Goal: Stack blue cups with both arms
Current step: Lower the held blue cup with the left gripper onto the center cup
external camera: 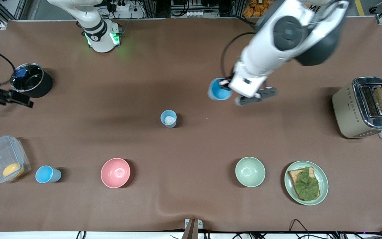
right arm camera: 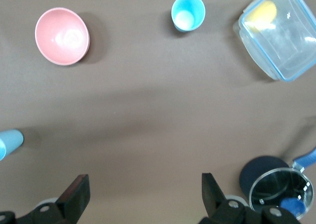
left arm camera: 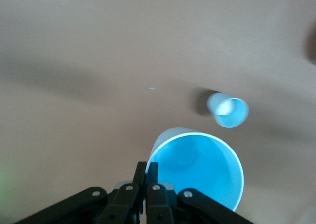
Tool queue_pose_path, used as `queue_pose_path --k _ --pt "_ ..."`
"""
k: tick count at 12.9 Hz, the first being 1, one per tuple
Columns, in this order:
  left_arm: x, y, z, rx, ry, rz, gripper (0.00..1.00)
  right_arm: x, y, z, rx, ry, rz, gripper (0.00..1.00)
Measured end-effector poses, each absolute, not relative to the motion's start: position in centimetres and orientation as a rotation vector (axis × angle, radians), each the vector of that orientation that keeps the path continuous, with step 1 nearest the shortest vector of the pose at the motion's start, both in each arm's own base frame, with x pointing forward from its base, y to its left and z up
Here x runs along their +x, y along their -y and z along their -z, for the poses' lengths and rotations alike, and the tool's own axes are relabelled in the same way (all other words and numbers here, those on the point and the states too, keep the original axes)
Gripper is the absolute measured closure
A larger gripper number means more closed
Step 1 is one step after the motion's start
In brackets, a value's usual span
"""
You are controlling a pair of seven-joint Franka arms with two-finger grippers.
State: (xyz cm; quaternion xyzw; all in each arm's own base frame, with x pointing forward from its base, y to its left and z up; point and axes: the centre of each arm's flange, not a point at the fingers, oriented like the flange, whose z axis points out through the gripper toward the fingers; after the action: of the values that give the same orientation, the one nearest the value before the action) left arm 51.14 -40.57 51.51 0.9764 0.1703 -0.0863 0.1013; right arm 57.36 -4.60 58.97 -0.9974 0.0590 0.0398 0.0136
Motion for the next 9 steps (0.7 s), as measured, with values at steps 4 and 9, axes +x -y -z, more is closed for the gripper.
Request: queue_pose_path --k 4,9 --pt "51.0 48.2 -45.4 2.776 -0.611 0.225 0.97 57.0 4.6 -59.5 -3.106 -0.182 -0.115 0.00" --pt "48.4 56.2 -35.8 2.802 -0.682 0.124 0.97 57.2 4.0 -59.7 -3.107 -0.166 -0.094 0.00"
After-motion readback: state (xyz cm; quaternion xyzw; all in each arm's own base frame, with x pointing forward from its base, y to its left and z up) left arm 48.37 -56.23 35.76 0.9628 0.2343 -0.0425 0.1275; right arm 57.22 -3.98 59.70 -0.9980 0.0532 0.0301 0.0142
